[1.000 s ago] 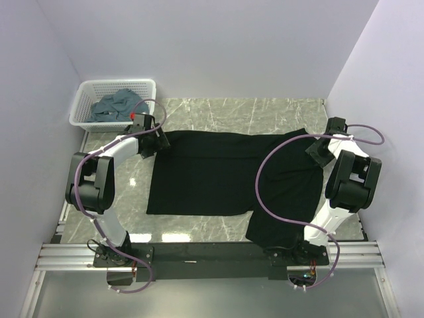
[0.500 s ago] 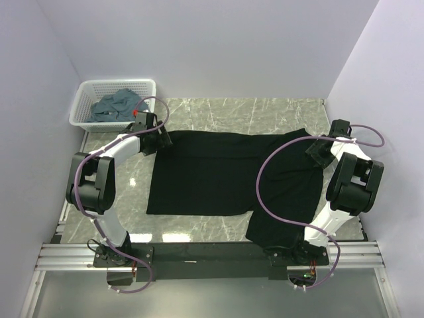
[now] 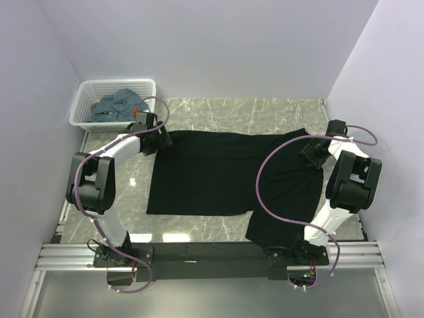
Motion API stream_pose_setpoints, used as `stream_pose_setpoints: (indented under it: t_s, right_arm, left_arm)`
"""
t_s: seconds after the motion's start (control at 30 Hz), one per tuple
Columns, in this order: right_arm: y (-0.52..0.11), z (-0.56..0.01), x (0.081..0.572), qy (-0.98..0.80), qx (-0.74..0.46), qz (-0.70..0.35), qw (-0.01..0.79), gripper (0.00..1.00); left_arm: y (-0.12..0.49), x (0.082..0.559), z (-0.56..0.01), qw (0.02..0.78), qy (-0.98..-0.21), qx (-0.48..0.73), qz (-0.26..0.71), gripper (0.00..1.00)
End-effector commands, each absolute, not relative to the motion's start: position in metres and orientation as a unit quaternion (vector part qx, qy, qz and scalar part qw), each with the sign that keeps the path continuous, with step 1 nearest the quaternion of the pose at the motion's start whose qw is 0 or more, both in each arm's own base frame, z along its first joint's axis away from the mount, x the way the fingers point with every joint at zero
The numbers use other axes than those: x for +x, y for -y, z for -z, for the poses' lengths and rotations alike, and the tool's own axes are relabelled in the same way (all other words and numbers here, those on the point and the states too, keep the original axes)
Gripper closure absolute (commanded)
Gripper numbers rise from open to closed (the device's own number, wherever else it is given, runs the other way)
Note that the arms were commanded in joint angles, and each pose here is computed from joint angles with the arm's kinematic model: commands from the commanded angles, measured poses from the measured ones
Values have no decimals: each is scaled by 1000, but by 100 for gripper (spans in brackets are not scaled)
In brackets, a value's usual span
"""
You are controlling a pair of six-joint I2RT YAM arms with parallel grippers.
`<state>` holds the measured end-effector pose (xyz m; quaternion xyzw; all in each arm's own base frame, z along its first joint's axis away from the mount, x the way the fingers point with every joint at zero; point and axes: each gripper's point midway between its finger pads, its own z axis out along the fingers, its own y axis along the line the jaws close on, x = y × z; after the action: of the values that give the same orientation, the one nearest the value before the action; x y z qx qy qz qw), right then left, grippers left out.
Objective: Fold and stack the t-shirts
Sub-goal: Fold the tshirt
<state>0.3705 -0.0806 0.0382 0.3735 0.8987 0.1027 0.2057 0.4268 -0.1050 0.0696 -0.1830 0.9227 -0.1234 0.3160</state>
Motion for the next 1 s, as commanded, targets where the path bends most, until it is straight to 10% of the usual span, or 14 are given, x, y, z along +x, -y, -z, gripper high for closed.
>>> stream_pose_setpoints:
  t_s: [0.0,0.97]
  right_arm:
    - [68,-50,379,-906,353,-114,204,44]
    - [117,-55,372,-902,360,-19,239,47]
  left_arm:
    - [111,438,-98,345,-912,-169,140,21]
    - [113,438,-106,352,-909,-167,147,21]
